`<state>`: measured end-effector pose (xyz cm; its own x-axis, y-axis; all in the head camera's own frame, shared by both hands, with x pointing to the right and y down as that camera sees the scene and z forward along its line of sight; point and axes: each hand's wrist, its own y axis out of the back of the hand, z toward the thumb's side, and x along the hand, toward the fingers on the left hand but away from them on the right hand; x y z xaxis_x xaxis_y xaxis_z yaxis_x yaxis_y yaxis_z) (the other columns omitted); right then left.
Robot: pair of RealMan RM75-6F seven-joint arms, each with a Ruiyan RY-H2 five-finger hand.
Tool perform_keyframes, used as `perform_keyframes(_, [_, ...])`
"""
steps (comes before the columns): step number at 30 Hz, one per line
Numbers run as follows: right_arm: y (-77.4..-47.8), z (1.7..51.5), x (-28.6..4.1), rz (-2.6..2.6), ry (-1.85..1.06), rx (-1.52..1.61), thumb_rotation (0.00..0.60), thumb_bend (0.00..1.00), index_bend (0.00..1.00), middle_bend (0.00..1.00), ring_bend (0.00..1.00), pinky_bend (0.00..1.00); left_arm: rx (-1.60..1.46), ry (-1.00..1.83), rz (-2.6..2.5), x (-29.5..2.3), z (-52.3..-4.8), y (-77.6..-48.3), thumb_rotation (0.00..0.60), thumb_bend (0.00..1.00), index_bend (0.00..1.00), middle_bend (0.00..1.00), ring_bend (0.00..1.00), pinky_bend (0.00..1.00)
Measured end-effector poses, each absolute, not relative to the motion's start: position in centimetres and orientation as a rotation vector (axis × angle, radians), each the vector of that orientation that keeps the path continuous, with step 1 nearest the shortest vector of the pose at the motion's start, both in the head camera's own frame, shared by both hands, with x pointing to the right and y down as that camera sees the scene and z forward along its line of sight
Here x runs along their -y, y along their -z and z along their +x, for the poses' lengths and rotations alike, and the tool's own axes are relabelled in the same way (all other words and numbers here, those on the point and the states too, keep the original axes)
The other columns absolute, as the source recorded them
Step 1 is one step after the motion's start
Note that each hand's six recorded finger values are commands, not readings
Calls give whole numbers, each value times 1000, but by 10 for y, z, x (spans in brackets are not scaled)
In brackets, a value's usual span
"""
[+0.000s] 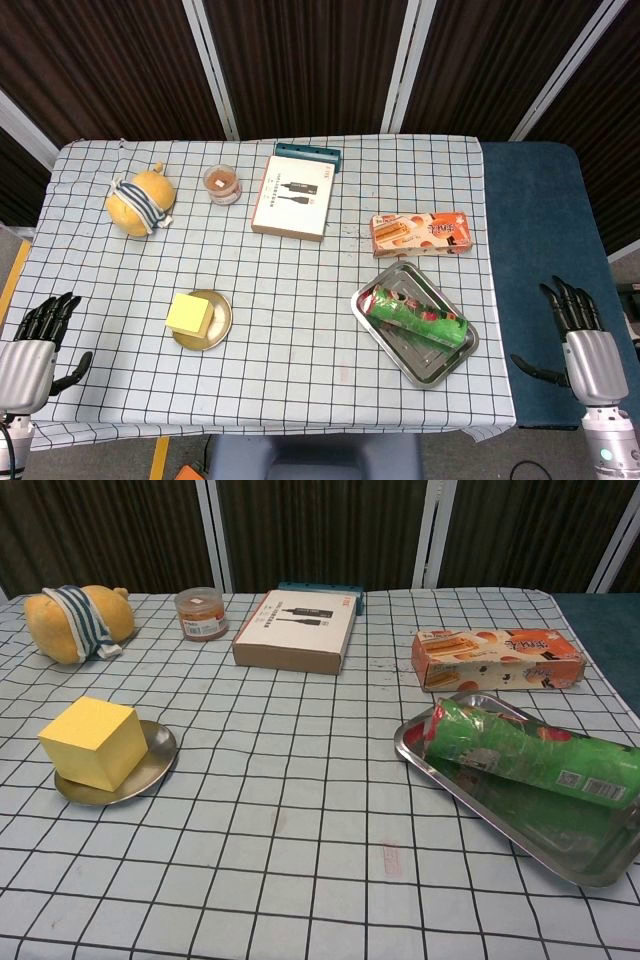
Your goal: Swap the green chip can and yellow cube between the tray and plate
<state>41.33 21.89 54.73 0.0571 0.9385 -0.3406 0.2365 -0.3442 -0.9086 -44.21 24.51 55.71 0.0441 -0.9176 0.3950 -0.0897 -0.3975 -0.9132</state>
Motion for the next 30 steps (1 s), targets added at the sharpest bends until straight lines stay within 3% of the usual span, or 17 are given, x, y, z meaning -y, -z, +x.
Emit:
perform_keyframes(10, [-553,410,-219,-1704,-1339,1156,600,79,0,0,0,3,-1044,1451,-1626,-246,-442,-559,600,356,3,28,54,113])
perform_keyframes(15, [-560,405,-222,-1724,-1358,1102,600,79,0,0,0,135,-1029,1466,-1601,-244,-446,-560,600,349,1,26,42,124])
perform_keyframes(25, [-578,386,-221,-1791,-1370,989,600,79,0,0,8,137,-1042,1469,-1603,-246,-447,-555,600,350,0,28,38,129])
perform_keyframes(30, [-592,354,-203,-1829,-1317,921,600,78,25,95,89,185,-1058,1463,-1598,-245,-449,-553,600,350,10,41,37,129])
